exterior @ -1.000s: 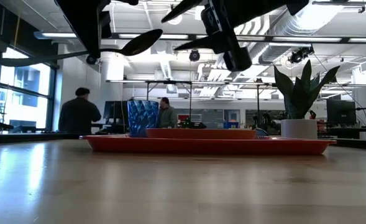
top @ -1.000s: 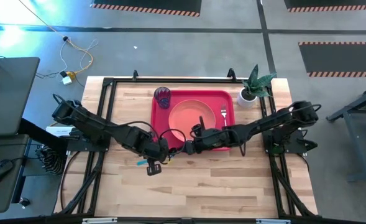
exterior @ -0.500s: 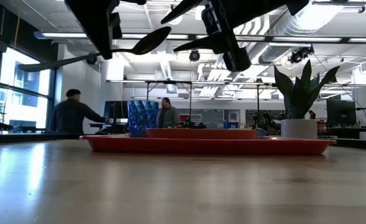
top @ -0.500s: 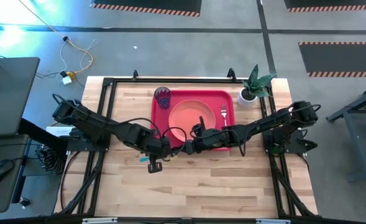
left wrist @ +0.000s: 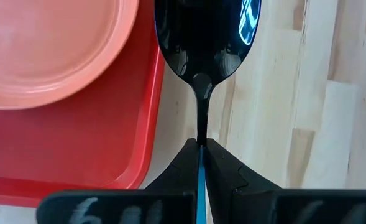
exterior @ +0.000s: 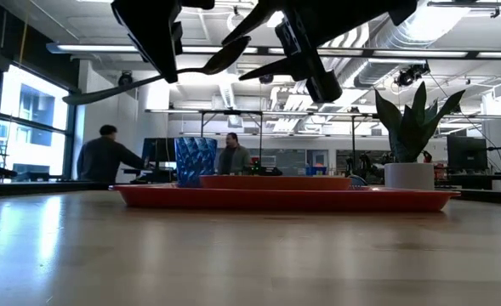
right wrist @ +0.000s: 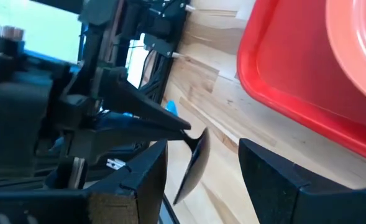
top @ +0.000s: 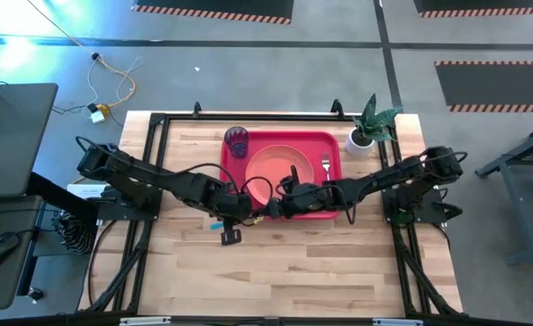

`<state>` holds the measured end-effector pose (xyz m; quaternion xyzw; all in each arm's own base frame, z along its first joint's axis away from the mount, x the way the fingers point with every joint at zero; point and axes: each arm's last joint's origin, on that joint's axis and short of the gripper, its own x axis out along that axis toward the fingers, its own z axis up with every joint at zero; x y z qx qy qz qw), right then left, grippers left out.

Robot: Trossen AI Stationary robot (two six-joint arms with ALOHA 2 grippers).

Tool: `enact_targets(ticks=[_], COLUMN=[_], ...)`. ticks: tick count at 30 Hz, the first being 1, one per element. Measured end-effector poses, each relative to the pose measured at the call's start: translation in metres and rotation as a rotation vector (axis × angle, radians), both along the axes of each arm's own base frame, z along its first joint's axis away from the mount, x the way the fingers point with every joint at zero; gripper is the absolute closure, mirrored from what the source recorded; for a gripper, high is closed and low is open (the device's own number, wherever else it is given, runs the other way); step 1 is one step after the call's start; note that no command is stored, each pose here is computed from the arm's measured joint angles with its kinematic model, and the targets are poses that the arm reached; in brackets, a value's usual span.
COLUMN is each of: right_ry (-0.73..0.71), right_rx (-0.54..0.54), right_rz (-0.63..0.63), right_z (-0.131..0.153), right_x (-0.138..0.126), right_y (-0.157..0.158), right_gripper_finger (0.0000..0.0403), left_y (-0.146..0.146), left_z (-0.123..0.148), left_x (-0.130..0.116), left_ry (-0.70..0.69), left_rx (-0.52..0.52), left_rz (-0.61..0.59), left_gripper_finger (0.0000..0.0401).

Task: Pick and place plate/cup/fork/spoon on tray
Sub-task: Put the blue spoon on the red serving tray in between of the orange plate and orange fork

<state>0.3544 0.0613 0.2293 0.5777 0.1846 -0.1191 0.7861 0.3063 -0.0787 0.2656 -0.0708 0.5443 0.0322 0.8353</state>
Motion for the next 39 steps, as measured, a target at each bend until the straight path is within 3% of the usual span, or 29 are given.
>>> enact_targets(ticks=[7,21,28,39], right_ry=[0.014,0.031,0.054,0.06], right_rx=[0.024,0.033,0.027,-0.01], right_rz=[-0.022,-0.036,-0.035,-0.017], right_z=[-0.0012,-0.0027,-0.0047,-0.0053], right_x=[-0.0003,-0.001,-0.002,-0.0023], right_y=[-0.0022,-0.0026,-0.0027,-0.0028], right_gripper_finger=[0.0232,0.0392,0.0399,0.0402], left_y=[0.0002,0.0003,0.0003,0.0], left_z=[0.0,0.0001,0.0002,0.0003], left_x=[0.0,0.0001,0.0004,0.0002], left_ry=[-0.001,-0.003,-0.006,-0.005], left_rx=[0.007,0.014,0.014,0.01], left_rz=[0.0,-0.002,-0.002,0.0], left_gripper_finger=[0.04,0.04,0.0399,0.0361])
